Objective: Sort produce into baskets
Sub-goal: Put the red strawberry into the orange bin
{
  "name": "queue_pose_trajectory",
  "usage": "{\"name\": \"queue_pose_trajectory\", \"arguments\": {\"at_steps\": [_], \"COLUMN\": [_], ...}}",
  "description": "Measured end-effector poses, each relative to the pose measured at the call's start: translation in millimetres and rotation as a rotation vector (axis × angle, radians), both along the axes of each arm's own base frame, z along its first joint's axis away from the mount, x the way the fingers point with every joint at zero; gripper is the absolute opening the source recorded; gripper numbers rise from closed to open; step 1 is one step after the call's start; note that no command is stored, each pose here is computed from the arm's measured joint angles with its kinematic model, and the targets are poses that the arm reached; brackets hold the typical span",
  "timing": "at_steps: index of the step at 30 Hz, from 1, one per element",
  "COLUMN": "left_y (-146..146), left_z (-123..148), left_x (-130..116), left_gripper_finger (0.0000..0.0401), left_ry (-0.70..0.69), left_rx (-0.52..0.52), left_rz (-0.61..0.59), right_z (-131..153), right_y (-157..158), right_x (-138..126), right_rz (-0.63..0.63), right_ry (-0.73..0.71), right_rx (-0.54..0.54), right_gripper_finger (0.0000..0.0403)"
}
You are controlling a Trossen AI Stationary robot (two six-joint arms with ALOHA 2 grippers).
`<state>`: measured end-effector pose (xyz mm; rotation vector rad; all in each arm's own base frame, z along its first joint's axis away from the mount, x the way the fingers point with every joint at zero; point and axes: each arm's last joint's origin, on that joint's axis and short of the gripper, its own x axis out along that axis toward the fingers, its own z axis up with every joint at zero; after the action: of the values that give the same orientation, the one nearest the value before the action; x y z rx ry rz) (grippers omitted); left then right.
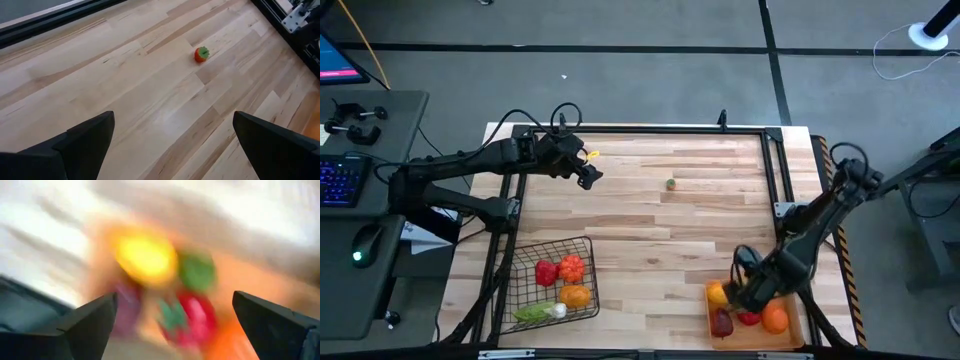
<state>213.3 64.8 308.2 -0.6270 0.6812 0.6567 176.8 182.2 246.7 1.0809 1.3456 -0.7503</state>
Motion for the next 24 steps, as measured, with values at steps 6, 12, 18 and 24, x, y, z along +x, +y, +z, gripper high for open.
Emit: {"name": "queue_pose_trajectory", "arguments": {"at_steps": [6,12,18,24], "left_y": [0.0,-0.2,-0.2,-0.2], "left_z": [0.0,0.0,0.0,0.0], "left_x": [0.0,0.0,0.0,0.0], "left_gripper_finger": [0.0395,0.0395,0.0395,0.0395], "left_ry": [-0.001,0.0,0.0,0.0], "left_rx": [0.0,-0.002,-0.001,-0.001], "left_rz": [0.001,0.0,0.0,0.0], "right_z": [19.6,12.2,5.3,-6.4], "right_y": [-42.3,-96.6,-142.1,-180.1], "right_x": [24.7,67.2,106.0,118.4], "right_rz": [-0.182,-0.132,0.013,-0.13], "right_ry": [-0.41,-0.357,-0.396,-0.346], "right_rx": [-0.354,-0.496,-0.569,-0.557], "right_gripper_finger": [0.0385,0.0385,0.0385,0.0385]}}
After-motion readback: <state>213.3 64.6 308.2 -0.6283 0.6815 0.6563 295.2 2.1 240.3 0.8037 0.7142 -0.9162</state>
